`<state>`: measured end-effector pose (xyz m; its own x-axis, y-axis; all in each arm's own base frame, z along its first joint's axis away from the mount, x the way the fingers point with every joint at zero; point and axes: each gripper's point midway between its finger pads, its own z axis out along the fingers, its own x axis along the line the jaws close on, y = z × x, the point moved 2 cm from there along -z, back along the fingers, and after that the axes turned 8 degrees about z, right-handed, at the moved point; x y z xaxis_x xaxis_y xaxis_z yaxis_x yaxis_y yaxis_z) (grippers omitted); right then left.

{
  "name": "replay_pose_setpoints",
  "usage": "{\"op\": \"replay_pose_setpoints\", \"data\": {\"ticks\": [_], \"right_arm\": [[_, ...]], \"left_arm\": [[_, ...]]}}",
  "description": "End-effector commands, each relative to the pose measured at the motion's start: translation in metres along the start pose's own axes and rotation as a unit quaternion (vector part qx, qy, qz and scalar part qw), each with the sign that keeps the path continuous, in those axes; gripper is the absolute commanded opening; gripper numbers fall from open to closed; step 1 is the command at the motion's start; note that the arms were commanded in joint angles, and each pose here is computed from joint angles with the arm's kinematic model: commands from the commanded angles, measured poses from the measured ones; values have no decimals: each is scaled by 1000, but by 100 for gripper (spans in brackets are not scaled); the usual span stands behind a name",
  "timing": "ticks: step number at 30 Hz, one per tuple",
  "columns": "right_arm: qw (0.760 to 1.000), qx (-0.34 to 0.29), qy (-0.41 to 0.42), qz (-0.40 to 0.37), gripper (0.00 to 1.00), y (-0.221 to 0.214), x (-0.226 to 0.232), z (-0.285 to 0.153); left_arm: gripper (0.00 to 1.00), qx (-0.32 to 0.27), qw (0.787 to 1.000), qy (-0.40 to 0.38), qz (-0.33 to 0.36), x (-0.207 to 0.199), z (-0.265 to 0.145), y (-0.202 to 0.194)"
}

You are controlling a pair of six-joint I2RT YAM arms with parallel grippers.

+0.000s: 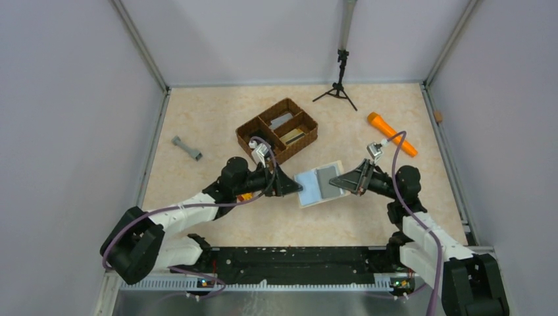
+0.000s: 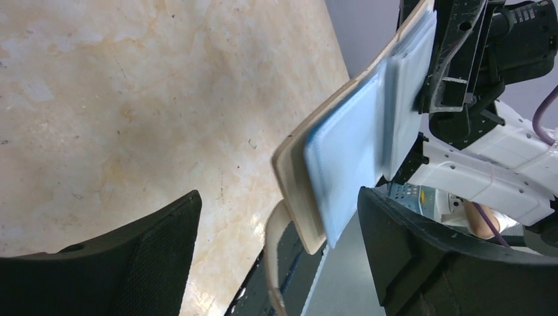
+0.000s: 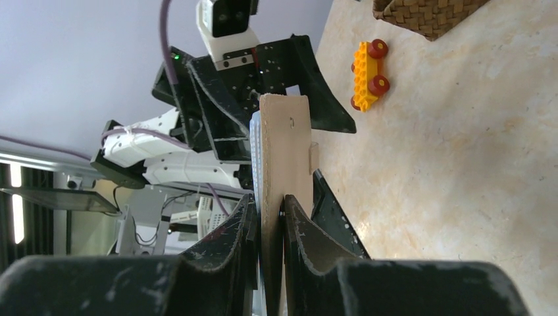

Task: Take the credit cards out of the card holder
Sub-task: Remove the credit card from the card holder.

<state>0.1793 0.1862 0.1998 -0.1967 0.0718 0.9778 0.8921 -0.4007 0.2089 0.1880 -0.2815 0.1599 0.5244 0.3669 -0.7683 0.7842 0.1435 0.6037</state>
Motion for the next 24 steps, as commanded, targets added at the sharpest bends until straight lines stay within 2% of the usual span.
{"op": "replay_pose_setpoints", "data": {"ticks": [1,5,9,11,14,16,21,24], "right_arm": [[999,7,4,-37,0,-4,2,0],[999,26,1,-42,0,-14,1,2],[999,25,2,-40,0,-20,0,0],[999,22,-12,-43,0,-21,-4,-1],[997,10,-48,-59,0,-19,-13,-1],[995,1,-62,-74,5,-18,-16,-2],[992,4,-92,-81,34,-20,-30,-5],[990,6,-119,-79,40,-23,-43,-9]], "left_arm": [[89,-15,997,32,64,-16,5,15],[86,23,997,4,70,-21,19,4],[72,13,999,1,48,-14,29,1],[56,-3,999,-19,44,-18,29,3],[21,2,999,-34,38,-21,31,1],[0,9,999,-37,36,-21,32,-1],[0,25,999,-1,31,-11,31,-6],[0,50,998,35,27,0,30,-12]]}}
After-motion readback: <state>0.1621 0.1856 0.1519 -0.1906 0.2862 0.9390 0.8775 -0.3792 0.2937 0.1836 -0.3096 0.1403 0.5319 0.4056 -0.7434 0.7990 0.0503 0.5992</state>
